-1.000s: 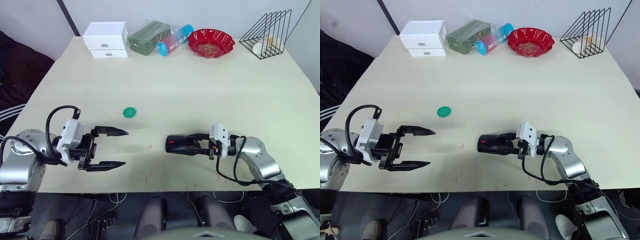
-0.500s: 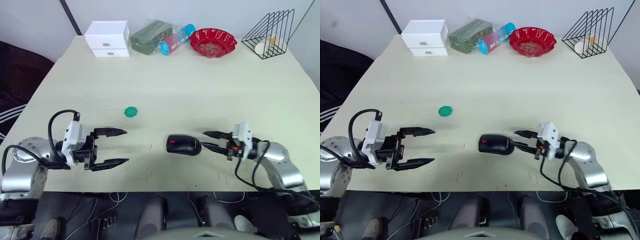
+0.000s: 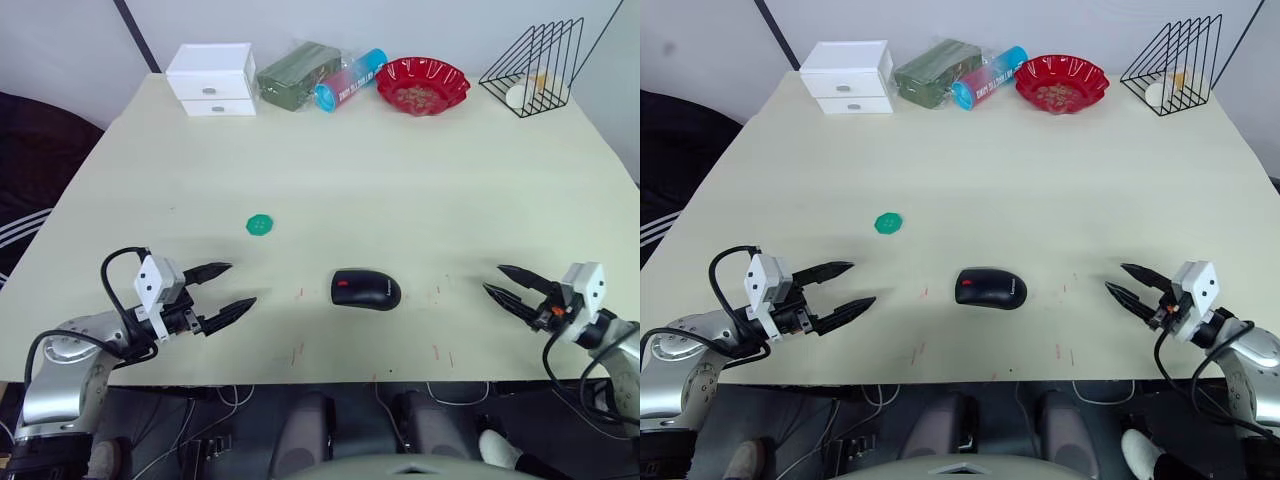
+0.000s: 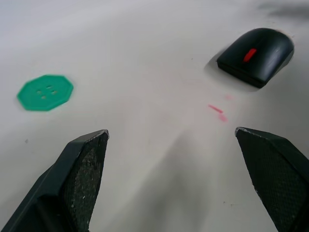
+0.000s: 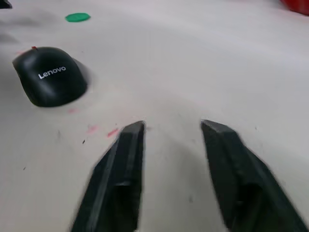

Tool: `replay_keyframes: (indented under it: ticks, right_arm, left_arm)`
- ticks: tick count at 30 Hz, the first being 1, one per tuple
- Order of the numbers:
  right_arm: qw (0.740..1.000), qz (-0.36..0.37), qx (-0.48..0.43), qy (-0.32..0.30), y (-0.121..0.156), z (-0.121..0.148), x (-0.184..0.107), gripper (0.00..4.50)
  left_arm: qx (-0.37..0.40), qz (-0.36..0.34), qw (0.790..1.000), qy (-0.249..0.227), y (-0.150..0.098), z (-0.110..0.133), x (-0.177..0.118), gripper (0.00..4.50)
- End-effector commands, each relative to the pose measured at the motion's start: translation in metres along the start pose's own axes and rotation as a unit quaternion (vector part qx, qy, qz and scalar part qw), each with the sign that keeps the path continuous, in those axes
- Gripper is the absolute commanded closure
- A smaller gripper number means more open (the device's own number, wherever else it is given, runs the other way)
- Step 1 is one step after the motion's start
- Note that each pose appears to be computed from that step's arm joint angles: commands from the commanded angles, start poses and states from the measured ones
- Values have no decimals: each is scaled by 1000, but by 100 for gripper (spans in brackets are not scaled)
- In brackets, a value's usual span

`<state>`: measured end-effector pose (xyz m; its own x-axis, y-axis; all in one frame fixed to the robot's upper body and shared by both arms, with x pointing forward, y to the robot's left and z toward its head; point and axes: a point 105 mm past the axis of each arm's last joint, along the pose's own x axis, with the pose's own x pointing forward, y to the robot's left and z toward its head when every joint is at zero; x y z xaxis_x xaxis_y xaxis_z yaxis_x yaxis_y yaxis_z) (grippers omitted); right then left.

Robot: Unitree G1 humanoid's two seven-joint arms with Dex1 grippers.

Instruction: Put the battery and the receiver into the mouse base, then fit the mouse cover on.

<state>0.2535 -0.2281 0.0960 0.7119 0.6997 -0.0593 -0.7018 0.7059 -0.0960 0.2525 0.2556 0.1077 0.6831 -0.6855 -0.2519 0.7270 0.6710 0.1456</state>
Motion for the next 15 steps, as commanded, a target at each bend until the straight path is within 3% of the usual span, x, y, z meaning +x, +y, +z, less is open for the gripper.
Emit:
replay_keyframes:
  ticks: [1, 3, 15]
  right_arm:
    - [1000, -19, -18, -7, -7, 10, -23, 75]
    - [999, -30, -17, 4, -10, 6, -37, 2]
    - [998, -55, -8, 29, -18, -10, -67, 2]
  left_arm:
    - [7, 53, 998, 14, 14, -7, -17, 0]
    - [3, 63, 998, 20, 16, -12, -25, 0]
    - [25, 96, 994, 49, 27, -23, -37, 0]
